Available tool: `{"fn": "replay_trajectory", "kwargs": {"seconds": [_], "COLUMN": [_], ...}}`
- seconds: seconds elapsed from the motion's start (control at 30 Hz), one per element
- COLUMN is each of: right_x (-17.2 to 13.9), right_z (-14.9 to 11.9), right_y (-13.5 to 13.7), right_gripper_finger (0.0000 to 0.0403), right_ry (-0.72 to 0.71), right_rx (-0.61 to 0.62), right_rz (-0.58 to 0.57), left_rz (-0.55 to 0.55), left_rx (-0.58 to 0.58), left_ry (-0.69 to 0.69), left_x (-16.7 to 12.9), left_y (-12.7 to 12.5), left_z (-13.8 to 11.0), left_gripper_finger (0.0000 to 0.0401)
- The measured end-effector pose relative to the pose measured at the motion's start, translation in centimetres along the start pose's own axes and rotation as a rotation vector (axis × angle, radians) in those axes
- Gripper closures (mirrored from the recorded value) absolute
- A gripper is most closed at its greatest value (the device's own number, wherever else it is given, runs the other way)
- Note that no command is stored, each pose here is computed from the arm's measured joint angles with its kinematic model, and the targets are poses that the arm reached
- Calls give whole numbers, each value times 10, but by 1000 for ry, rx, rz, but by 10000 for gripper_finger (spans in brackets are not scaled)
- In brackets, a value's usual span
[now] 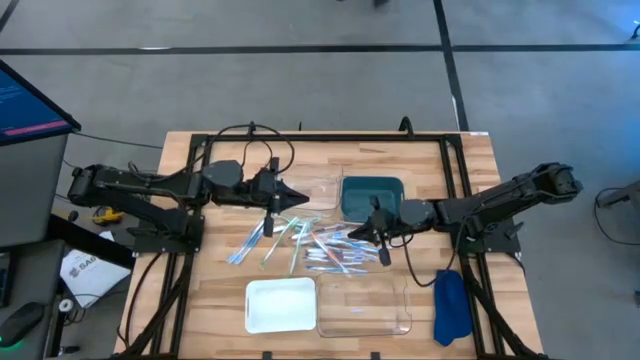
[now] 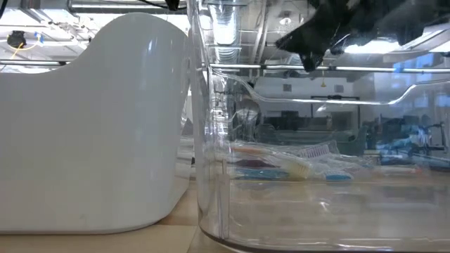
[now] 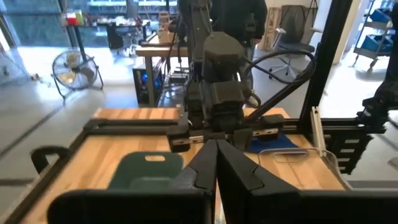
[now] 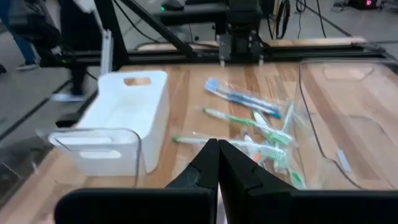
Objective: Pick & Place Toothbrushes
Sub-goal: Put the orange toothbrush into the white bin
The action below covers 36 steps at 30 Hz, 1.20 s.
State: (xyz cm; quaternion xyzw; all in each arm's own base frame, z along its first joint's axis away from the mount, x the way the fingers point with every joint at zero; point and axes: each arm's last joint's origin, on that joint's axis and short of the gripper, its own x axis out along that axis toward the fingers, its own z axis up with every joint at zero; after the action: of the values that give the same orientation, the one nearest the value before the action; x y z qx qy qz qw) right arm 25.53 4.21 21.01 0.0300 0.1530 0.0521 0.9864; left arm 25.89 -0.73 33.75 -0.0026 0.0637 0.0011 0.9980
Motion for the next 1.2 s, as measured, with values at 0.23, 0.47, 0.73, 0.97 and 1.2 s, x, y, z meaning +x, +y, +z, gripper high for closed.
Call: {"fn": "replay_trajectory", "kwargs": {"seconds": [0.23, 0.47, 0.73, 0.97, 1.2], "right_x": [16, 21, 22, 22, 22], "right_z": [-11, -10, -5, -6, -4], "right_y": [-10, -16, -16, -14, -5], "right_gripper_finger": [403, 403, 403, 403, 403], "right_ry": [12, 15, -2, -2, -25], "right_rx": [10, 17, -33, -34, -42], "right_rz": [-37, -59, -56, -49, -19], "left_rz": [1, 2, 8, 8, -23], "left_rx": [-75, -137, -232, -282, -299], "left_ry": [19, 51, 98, 120, 146], "left_x": [1, 1, 2, 2, 1], "left_y": [0, 0, 0, -2, -13], "left_z": [-7, -16, -29, -34, -37], "left_gripper_finger": [398, 398, 398, 398, 398]}}
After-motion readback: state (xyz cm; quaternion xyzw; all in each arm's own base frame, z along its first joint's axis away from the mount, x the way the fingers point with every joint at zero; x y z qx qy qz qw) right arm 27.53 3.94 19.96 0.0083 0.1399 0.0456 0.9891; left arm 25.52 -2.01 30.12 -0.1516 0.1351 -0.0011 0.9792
